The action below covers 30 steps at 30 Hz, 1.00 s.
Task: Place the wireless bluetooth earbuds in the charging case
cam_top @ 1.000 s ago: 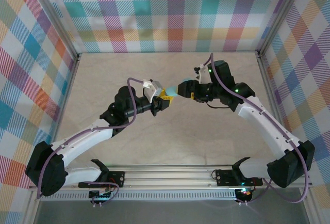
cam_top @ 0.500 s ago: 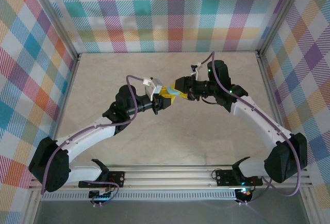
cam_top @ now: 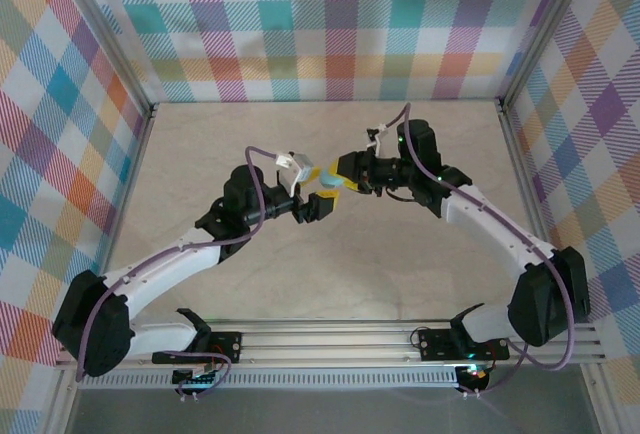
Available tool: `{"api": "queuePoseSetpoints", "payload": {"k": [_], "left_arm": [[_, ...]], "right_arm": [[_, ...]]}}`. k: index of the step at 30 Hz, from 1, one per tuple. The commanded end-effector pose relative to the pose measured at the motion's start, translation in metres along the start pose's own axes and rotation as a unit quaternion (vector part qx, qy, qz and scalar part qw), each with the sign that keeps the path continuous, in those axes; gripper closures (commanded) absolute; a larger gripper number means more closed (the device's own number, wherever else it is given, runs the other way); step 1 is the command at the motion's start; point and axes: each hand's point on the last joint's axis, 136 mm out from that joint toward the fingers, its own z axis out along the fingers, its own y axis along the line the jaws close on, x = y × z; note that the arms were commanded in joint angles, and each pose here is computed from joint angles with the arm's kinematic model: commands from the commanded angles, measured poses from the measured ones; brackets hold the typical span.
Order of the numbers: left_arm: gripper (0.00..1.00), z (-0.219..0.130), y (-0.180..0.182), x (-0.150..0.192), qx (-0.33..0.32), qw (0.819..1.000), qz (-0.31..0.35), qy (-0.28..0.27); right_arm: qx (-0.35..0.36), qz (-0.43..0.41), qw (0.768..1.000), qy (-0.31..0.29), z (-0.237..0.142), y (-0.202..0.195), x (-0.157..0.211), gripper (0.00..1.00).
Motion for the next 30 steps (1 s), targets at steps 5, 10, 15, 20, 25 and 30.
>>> {"api": "queuePoseSetpoints", "payload": {"k": [5, 10, 15, 20, 25, 30], "left_arm": [[0.0, -0.024, 0.038, 0.021, -0.117, 0.992, 0.005, 0.038], [0.0, -0.035, 0.047, 0.036, -0.145, 0.988, 0.002, 0.06], [0.0, -0.041, 0.053, 0.047, -0.16, 0.985, -0.002, 0.067], [0.0, -0.044, 0.059, 0.054, -0.172, 0.982, -0.004, 0.073], [0.0, -0.048, 0.068, 0.058, -0.191, 0.979, -0.005, 0.077], [0.0, -0.055, 0.082, 0.057, -0.223, 0.971, 0.002, 0.083]], "right_arm": [[0.105, -0.007, 0.994, -0.005, 0.031, -0.09, -0.012, 0.82], [0.117, 0.02, 0.992, 0.035, 0.068, -0.137, -0.012, 0.82], [0.164, 0.01, 0.985, 0.05, 0.087, -0.177, -0.019, 0.81], [0.22, 0.003, 0.973, 0.063, 0.09, -0.212, -0.017, 0.76], [0.249, -0.003, 0.966, 0.065, 0.082, -0.223, -0.012, 0.59], [0.278, -0.035, 0.959, 0.051, 0.064, -0.215, -0.018, 0.47]]}}
